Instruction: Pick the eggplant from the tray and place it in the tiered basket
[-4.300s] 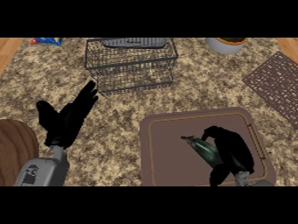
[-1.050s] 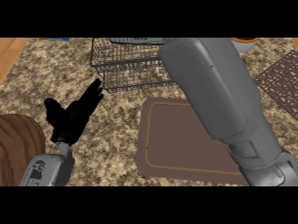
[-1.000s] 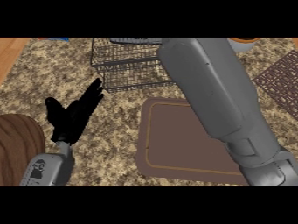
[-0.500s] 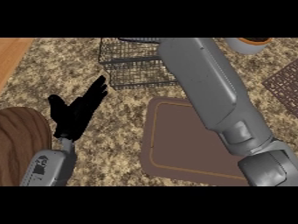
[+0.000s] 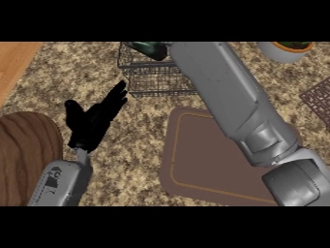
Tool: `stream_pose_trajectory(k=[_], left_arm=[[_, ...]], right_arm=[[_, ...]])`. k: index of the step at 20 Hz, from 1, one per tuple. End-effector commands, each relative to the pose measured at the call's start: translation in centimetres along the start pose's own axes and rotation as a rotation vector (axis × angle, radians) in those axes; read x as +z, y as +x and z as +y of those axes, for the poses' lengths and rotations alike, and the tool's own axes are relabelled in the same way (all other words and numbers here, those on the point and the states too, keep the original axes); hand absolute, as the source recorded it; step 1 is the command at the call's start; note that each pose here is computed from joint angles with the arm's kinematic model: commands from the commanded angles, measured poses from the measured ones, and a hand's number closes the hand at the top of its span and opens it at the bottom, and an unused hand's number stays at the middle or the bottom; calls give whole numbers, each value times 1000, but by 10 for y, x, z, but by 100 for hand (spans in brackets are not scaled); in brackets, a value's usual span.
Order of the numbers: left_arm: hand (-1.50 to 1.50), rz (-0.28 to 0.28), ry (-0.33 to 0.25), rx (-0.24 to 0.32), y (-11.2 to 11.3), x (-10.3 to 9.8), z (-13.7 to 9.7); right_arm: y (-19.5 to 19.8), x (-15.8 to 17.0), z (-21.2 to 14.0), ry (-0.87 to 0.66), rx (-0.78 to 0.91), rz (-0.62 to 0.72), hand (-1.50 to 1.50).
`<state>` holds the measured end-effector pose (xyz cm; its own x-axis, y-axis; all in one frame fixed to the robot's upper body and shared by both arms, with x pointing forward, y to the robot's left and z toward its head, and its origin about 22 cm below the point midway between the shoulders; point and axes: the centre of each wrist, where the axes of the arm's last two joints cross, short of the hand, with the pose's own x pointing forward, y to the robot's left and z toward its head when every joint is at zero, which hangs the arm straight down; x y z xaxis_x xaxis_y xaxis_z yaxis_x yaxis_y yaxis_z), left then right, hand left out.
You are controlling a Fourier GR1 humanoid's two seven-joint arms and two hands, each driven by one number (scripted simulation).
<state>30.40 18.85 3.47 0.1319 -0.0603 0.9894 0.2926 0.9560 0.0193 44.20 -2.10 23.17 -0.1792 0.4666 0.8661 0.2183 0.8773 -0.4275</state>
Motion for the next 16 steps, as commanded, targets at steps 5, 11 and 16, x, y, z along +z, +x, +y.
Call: stream_pose_trajectory(k=[5, 11, 16], left_arm=[[0, 16, 21, -3, -13, 6, 9], [0, 25, 96, 40, -22, 21, 20], [0, 44, 153, 36, -9, 32, 32]], right_arm=[[15, -2, 8, -215, -48, -65, -150], [-1, -9, -2, -321, -158, 108, -150], [-41, -15, -41, -235, -107, 138, -150]])
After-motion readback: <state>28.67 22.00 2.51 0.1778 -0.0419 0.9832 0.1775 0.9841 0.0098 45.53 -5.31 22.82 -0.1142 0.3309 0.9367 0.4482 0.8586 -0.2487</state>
